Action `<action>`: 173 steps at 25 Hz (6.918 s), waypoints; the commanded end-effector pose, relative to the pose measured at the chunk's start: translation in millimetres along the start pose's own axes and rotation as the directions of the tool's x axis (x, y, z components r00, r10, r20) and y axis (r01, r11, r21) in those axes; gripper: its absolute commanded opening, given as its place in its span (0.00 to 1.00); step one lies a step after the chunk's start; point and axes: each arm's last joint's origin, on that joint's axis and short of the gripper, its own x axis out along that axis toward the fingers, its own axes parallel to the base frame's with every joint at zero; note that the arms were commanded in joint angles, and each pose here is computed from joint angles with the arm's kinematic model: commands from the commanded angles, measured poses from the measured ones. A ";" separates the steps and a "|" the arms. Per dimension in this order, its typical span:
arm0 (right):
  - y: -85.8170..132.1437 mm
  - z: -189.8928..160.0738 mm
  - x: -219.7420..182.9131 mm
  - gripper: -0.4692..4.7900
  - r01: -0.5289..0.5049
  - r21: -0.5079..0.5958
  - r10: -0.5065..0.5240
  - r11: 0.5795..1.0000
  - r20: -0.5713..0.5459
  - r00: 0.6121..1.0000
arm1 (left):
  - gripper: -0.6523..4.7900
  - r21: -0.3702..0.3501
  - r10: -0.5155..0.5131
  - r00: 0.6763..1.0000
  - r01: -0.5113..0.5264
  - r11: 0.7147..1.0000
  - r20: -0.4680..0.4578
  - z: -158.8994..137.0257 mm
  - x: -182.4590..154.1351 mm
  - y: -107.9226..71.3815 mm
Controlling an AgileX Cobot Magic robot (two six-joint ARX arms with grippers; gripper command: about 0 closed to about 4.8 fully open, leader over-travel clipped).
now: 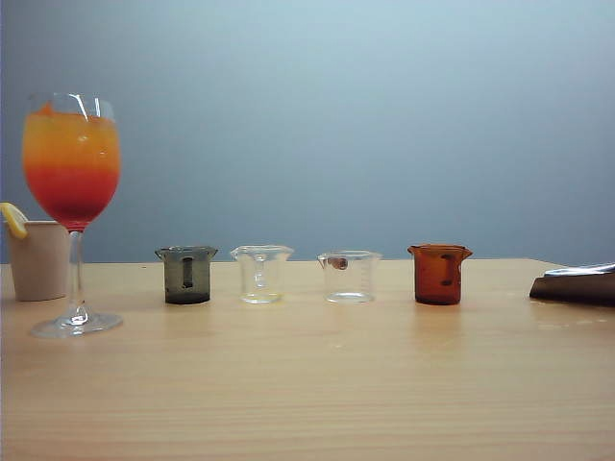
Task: Pick up the lemon slice from the paper cup on the left and carefully insert it into the rim of the goblet.
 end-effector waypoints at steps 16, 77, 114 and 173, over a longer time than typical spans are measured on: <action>42.8 96.6 86.5 0.08 -0.539 0.077 0.540 0.839 0.001 0.841 | 0.11 0.006 -0.059 0.982 0.062 0.998 -0.181 35.7 105.7 -7.6; 153.5 79.3 66.9 0.08 -0.841 0.131 0.851 0.526 -0.073 0.520 | 0.73 -0.377 -0.091 0.909 -0.077 0.923 -0.407 -123.4 189.0 6.6; 153.6 78.7 66.6 0.08 -0.842 0.133 0.853 0.523 -0.079 0.517 | 0.46 -0.388 -0.124 0.907 -0.046 0.921 -0.401 -132.3 191.5 3.1; 153.6 78.7 66.6 0.08 -0.842 0.133 0.853 0.523 -0.079 0.517 | 0.25 -0.350 -0.081 0.913 -0.071 0.934 -0.401 -134.2 193.0 2.9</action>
